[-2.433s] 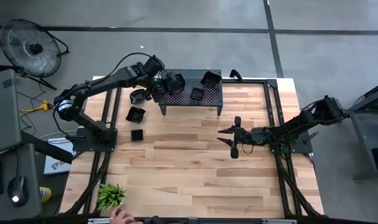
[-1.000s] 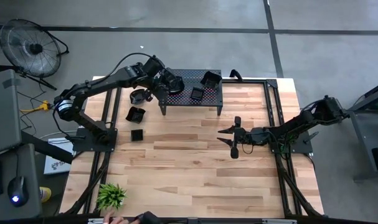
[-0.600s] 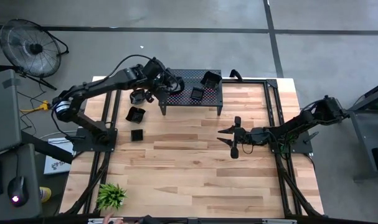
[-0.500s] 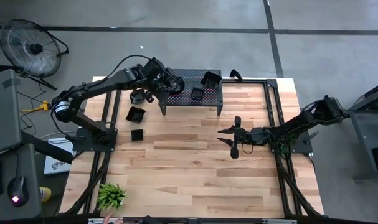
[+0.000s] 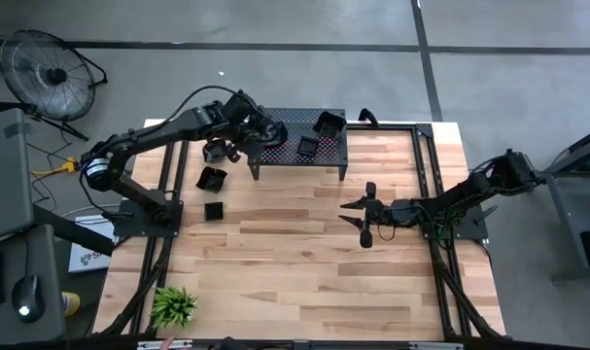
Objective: Pick & Place Mini shaped plates
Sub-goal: Stack the black leaf-shaped plate on top of the black leaf-shaped plate on the shelf, then stack the black square plate on top of the black square plate on the shelf
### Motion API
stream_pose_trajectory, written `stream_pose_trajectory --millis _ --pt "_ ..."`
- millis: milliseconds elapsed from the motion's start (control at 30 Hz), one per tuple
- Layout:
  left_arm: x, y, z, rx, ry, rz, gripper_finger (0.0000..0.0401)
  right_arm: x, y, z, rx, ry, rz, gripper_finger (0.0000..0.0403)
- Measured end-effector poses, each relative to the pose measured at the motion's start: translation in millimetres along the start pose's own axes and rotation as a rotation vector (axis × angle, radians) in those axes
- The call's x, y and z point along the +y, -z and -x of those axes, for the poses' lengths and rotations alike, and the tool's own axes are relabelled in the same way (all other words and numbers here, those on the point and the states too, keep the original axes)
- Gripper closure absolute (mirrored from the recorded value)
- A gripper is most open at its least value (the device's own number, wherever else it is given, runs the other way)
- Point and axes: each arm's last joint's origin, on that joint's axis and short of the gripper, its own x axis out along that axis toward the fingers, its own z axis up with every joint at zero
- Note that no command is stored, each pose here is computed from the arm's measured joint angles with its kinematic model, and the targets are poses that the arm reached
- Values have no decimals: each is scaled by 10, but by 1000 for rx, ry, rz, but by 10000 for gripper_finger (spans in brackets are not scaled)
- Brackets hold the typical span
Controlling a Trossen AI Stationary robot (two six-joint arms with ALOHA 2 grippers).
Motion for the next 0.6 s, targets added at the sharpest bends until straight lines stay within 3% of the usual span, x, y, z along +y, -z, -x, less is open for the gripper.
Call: stream_pose_trajectory --millis 300,467,600 --pt "10 -24 20 -63 -7 83 137 0 0 0 0 0 0 265" --pt "10 -80 22 -64 -14 78 115 -1 0 0 0 0 0 265" --pt "-21 -126 43 4 -4 172 114 0 1 0 1 0 -8 265"
